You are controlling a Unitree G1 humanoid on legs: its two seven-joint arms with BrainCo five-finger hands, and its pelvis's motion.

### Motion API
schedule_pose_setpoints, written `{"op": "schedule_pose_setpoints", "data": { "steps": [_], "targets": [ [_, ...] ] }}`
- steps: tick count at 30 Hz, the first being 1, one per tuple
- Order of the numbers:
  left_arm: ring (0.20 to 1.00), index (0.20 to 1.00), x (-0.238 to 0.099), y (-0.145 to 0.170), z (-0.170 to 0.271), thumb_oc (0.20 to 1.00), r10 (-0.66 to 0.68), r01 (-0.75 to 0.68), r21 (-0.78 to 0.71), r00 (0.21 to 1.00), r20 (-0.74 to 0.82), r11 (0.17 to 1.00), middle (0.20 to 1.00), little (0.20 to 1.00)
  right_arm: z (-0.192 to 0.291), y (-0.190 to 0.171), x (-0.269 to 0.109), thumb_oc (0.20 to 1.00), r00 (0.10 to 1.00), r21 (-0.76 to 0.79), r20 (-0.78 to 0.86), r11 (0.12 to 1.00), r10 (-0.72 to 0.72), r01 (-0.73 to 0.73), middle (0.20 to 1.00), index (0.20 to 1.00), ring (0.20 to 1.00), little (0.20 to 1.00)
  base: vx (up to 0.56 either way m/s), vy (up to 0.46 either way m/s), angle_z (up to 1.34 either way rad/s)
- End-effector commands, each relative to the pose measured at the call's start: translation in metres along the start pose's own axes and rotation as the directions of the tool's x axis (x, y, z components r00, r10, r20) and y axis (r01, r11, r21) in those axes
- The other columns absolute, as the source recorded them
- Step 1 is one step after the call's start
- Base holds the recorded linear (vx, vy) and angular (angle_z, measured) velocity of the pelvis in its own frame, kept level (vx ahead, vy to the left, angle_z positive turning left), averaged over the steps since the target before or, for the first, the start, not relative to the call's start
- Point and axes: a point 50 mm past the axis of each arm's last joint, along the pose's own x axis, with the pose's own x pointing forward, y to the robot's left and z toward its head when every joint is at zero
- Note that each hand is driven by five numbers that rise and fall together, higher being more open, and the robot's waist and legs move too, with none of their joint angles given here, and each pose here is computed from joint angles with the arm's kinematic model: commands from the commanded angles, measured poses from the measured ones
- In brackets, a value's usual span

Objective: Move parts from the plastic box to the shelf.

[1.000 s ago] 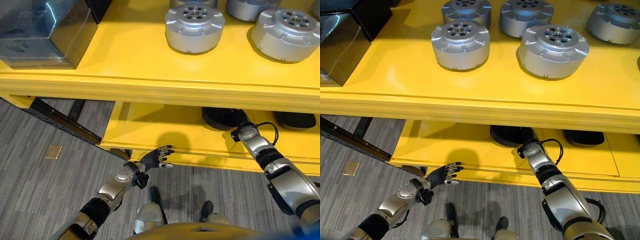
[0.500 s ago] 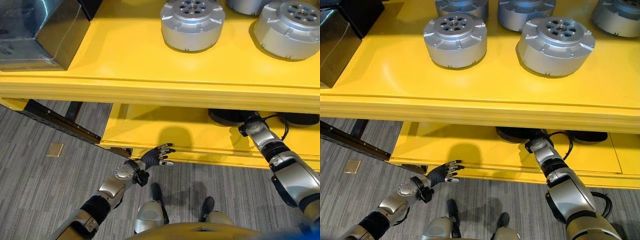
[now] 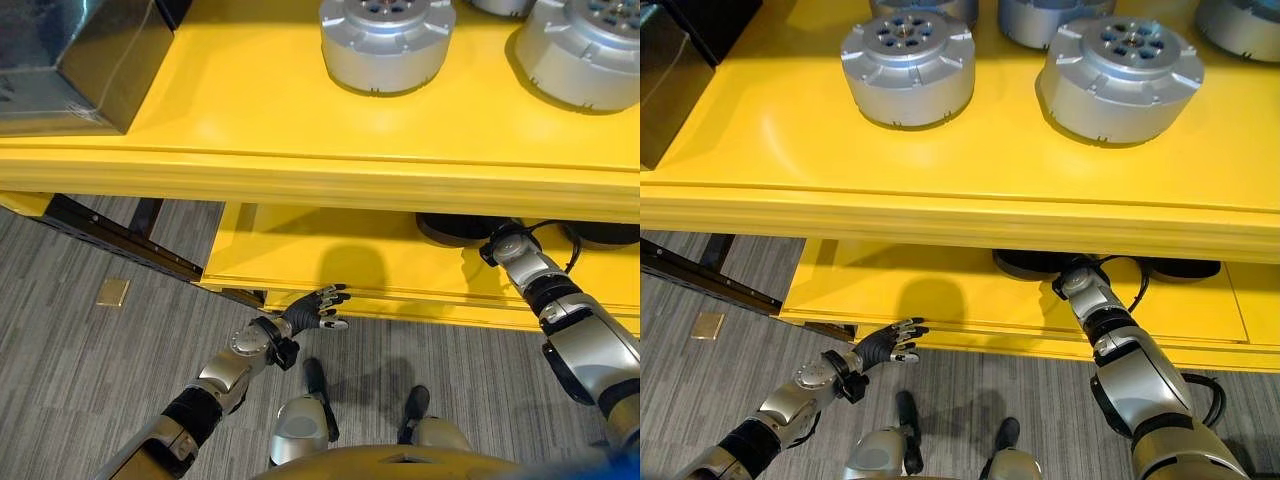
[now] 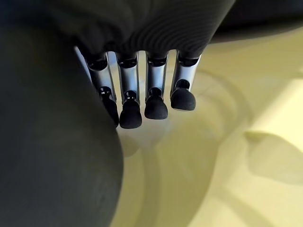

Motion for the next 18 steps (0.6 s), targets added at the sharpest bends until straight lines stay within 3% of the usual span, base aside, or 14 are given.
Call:
{"op": "schedule_pose_setpoints", "data": {
  "steps": [1, 7, 9, 10, 18],
  "targets": [
    [1.000, 1.000, 0.0068, -0.0022, 0.0157, 1.000, -0.046, 0.044, 0.038, 0.997, 0.061, 0.998, 1.000, 1.000, 0.0354, -0.0602, 0.0119, 0.200, 0.983, -0.046, 0.102, 0.986, -0.154, 0.160, 0.200, 0.200, 0.200, 0.200, 0.00, 0.000, 0.00],
    [1.000, 1.000, 0.0075, -0.0043, 0.0156, 1.000, -0.050, 0.048, 0.034, 0.997, 0.058, 0.998, 1.000, 1.000, 0.0317, -0.0583, 0.0122, 0.200, 0.985, -0.038, 0.066, 0.987, -0.156, 0.159, 0.200, 0.200, 0.200, 0.200, 0.00, 0.000, 0.00],
    [1.000, 1.000, 0.0083, -0.0049, 0.0159, 1.000, -0.050, 0.048, 0.034, 0.997, 0.057, 0.998, 1.000, 1.000, 0.0315, -0.0576, 0.0122, 0.592, 0.985, -0.020, 0.060, 0.986, -0.162, 0.164, 0.592, 0.592, 0.592, 0.592, 0.00, 0.000, 0.00],
    [1.000, 1.000, 0.0089, -0.0054, 0.0158, 1.000, -0.050, 0.048, 0.031, 0.997, 0.058, 0.998, 1.000, 1.000, 0.0313, -0.0585, 0.0122, 1.000, 0.984, -0.007, 0.053, 0.985, -0.169, 0.170, 1.000, 1.000, 1.000, 1.000, 0.00, 0.000, 0.00],
    [1.000, 1.000, 0.0098, -0.0051, 0.0157, 1.000, -0.046, 0.044, 0.025, 0.997, 0.059, 0.999, 1.000, 1.000, 0.0283, -0.0531, 0.0121, 1.000, 0.987, 0.040, 0.005, 0.986, -0.161, 0.160, 1.000, 1.000, 1.000, 1.000, 0.00, 0.000, 0.00]
  ]
}}
